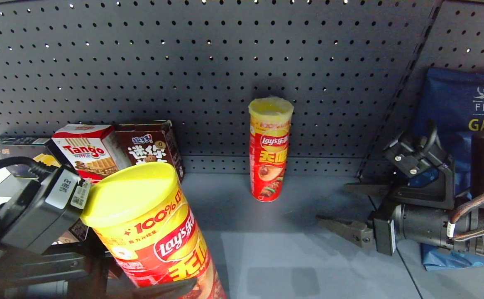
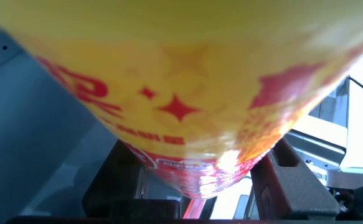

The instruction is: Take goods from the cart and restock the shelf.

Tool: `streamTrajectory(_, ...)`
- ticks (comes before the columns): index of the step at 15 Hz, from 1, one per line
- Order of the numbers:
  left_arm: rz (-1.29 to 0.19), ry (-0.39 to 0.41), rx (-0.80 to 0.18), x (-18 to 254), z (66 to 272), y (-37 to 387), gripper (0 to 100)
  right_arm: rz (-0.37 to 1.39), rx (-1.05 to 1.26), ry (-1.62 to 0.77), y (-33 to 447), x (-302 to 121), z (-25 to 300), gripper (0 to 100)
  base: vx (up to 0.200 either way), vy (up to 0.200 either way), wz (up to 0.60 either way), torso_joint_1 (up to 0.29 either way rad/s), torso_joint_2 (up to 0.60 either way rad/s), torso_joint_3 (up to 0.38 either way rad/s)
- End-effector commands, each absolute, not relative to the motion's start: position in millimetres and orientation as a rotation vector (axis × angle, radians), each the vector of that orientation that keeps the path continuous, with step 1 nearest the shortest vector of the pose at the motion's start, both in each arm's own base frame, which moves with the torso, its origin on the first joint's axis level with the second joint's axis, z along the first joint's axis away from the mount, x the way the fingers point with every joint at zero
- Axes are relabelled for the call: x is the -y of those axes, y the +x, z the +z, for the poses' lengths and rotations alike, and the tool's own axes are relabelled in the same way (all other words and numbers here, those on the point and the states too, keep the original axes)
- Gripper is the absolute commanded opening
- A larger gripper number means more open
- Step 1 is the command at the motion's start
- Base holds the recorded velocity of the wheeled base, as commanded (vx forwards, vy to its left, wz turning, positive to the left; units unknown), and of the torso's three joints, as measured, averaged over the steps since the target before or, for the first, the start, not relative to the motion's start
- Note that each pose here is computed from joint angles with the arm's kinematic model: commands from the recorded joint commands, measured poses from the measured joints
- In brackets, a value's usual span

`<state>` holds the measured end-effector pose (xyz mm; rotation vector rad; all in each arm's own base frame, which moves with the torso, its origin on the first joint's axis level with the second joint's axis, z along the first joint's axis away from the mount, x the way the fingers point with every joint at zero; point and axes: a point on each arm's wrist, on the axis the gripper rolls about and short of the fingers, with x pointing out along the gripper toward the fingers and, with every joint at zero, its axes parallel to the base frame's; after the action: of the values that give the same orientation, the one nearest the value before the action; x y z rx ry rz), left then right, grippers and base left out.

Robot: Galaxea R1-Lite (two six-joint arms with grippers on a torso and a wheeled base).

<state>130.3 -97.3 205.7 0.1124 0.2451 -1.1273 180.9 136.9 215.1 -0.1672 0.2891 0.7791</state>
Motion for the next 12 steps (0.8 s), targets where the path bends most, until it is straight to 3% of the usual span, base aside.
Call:
streamTrajectory(1,-1.126,0.112,-0.242,97.2,206.7,130.6,0,0.780,-0.286,-0.173,180.7,-137.0,214.9,100,0.000,0.000,0.00,0.000,0.00,0.000)
streamTrajectory(6,-1.132,0.112,-0.240,98.5,207.7,131.3,0,0.762,-0.300,-0.215,200.6,-142.8,208.8,100,0.000,0.000,0.00,0.000,0.00,0.000)
streamTrajectory(12,-1.127,0.102,-0.222,99.7,215.0,133.9,0,0.748,-0.238,-0.228,230.3,-155.3,224.0,100,0.000,0.000,0.00,0.000,0.00,0.000)
